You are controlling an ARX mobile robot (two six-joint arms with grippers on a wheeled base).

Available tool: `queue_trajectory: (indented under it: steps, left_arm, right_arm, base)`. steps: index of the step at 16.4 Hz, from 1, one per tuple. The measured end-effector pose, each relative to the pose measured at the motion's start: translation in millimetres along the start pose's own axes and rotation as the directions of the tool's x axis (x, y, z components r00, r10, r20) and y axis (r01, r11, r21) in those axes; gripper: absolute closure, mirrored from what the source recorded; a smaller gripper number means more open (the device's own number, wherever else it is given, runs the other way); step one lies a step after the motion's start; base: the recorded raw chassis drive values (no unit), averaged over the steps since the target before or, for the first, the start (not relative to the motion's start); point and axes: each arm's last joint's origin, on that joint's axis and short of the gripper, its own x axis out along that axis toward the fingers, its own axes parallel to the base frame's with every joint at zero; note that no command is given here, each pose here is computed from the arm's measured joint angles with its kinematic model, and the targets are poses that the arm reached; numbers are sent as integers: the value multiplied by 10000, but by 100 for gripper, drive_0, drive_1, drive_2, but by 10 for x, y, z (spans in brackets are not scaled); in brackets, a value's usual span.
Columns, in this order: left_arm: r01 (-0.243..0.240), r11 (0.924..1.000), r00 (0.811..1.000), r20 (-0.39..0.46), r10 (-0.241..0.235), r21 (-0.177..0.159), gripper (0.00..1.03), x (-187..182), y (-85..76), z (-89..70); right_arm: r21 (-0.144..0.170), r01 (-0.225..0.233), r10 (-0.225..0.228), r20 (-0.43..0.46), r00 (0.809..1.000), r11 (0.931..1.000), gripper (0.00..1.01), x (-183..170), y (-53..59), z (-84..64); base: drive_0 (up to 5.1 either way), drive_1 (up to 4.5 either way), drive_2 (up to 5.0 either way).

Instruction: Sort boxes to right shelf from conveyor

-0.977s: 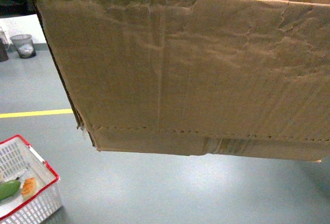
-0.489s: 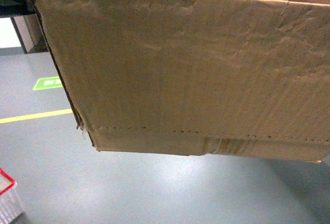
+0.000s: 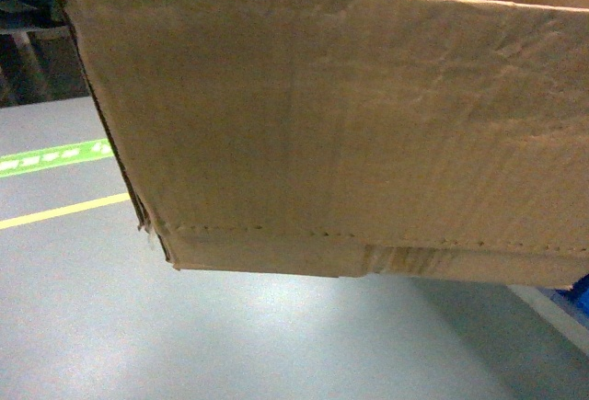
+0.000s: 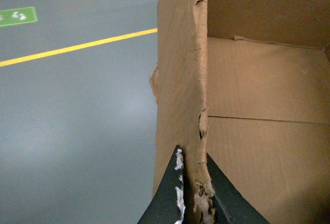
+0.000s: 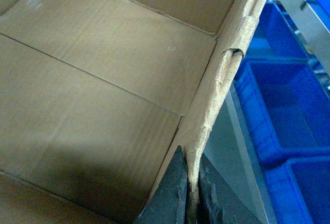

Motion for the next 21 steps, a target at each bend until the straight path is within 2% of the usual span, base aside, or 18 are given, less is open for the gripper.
queue_trajectory:
  steps: [1,5,21]
  left_arm:
    - [156,9999,9999,-35,-156,59,100,-15,-38,-13]
    - [-12,10000,10000,-50,12,13,100,3,5,-4]
    - [-3,10000,10000,-22,3,4,100,0,1,-2]
  right_arm:
    - [78,100,-99,-99,9999,9999,99,-7,-32,-18]
    - [-3,-13,13,-9,10000,10000,99,3,3,-2]
    - [0,2,-2,-9,10000,10000,99,-1,1,-1]
  base:
    - [175,-667,-73]
    - [175,-667,-73]
    - [175,-667,-73]
